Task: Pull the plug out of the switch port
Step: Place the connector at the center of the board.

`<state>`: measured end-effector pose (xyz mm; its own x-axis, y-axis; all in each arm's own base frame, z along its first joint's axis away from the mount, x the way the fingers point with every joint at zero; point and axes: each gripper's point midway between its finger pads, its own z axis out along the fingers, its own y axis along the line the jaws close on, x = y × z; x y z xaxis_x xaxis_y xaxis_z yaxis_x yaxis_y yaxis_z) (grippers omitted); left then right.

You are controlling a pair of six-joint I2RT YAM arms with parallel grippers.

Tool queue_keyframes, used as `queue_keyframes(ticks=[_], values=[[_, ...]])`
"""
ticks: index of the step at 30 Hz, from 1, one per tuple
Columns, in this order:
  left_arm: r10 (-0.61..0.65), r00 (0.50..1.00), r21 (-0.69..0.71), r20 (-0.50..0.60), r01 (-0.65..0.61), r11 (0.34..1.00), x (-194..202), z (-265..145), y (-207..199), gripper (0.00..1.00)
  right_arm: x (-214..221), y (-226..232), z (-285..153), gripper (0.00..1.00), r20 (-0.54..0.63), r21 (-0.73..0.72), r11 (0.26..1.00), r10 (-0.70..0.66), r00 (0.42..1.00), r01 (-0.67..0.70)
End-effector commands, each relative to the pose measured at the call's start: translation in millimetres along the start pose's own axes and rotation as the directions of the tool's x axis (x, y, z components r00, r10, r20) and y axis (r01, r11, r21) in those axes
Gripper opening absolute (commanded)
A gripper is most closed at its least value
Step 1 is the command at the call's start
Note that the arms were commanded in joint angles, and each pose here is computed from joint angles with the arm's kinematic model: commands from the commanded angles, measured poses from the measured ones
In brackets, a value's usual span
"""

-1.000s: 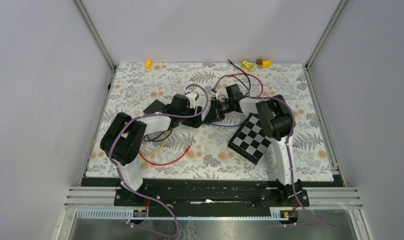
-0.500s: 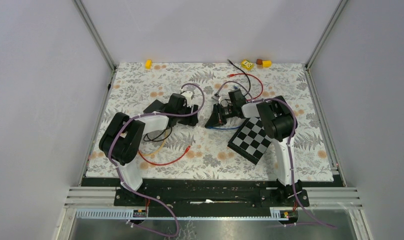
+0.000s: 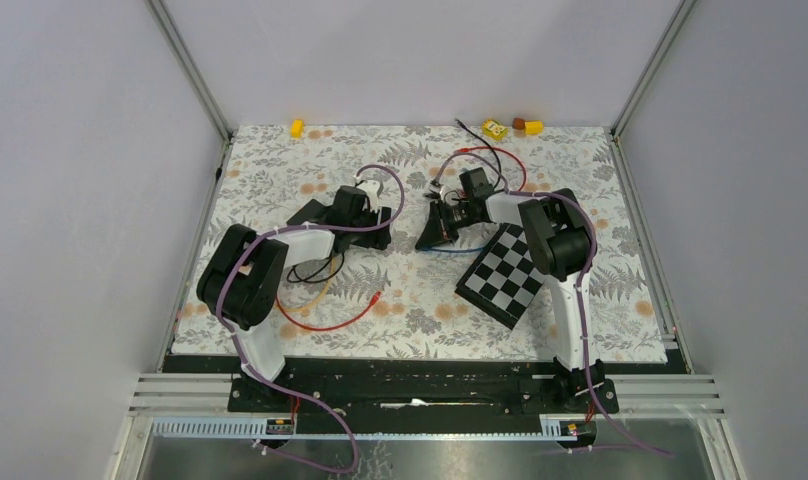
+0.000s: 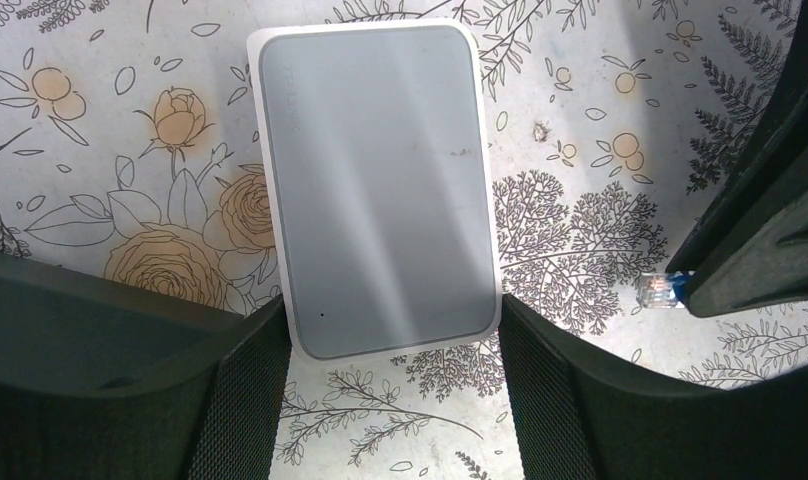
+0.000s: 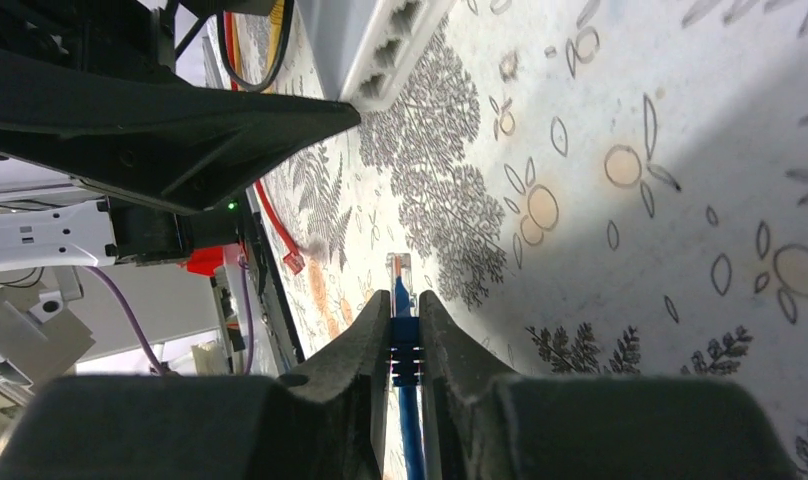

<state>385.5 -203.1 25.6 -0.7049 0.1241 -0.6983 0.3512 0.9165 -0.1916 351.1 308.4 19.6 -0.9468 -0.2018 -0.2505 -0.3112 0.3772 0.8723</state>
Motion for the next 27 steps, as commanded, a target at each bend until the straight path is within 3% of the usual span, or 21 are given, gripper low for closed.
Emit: queue_keyframes(ticks=[1,8,14,22,27], values=[[-0.004,0.999,0.048,-0.044,0.006,0.999,15.1,-5.0,-7.0,0.0,-16.7,5.2,-6.8,0.05,-0.006,0.039,0.997,-0.072,0.997,0.072],[0.015,0.999,0.097,-0.041,-0.011,0.995,10.6,-6.7,-15.5,0.0,-23.5,4.5,-16.4,0.11,-0.026,0.118,0.984,-0.133,0.991,0.135],[0.062,0.994,0.148,-0.095,-0.047,0.988,11.0,-2.7,-22.8,0.0,-14.1,-5.0,-16.3,0.22,-0.065,0.138,0.982,-0.122,0.99,0.13],[0.2,0.963,0.205,-0.18,-0.162,0.965,3.7,4.2,-25.2,0.0,-15.1,-0.6,-24.0,0.44,-0.078,0.153,0.975,-0.15,0.986,0.16],[0.348,0.912,0.301,-0.218,-0.276,0.913,-5.4,11.1,-30.0,0.07,-24.2,3.8,-42.2,0.6,-0.043,0.174,0.97,-0.166,0.985,0.171]])
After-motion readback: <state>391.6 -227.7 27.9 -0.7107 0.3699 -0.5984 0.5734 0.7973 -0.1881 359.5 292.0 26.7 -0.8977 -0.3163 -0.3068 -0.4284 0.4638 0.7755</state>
